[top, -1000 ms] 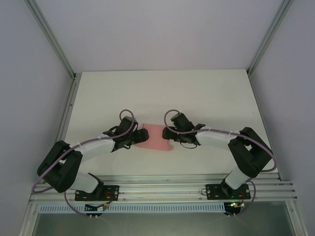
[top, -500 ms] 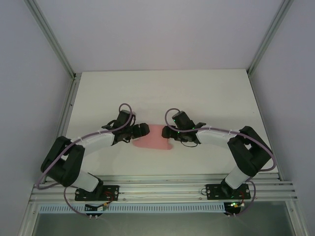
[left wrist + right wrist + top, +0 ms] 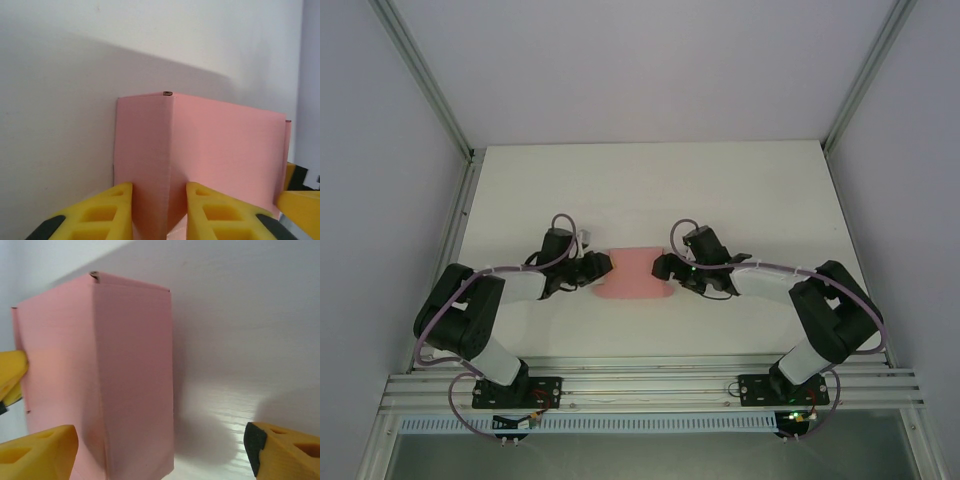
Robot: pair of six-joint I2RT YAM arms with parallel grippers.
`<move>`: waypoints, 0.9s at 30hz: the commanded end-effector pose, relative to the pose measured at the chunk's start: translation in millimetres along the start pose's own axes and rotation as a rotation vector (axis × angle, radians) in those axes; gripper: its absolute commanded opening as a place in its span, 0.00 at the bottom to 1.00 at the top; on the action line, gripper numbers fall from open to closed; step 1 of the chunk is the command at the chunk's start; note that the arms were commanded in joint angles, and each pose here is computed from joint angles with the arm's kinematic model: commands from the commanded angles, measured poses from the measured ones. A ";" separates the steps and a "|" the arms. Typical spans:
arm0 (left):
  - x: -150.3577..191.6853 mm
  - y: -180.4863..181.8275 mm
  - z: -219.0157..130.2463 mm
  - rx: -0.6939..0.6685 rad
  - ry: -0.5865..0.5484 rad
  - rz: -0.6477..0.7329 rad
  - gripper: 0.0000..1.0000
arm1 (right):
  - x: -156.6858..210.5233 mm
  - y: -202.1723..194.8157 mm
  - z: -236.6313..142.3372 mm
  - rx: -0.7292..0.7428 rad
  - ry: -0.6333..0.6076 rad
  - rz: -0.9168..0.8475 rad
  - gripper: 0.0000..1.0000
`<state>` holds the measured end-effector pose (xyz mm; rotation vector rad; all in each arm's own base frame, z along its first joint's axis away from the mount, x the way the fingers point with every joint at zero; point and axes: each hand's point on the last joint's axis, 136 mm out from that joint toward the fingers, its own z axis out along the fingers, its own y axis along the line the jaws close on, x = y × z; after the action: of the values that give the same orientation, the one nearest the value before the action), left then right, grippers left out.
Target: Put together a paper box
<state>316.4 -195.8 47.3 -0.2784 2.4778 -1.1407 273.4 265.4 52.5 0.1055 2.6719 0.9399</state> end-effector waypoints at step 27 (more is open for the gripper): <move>-14.1 -5.3 -12.9 0.062 -0.032 -0.006 0.29 | -28.1 68.0 6.3 -0.493 0.124 0.010 0.39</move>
<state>313.6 -191.4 51.4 -0.3017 2.4469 -1.2540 308.6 313.5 75.5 0.0168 2.5076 1.5307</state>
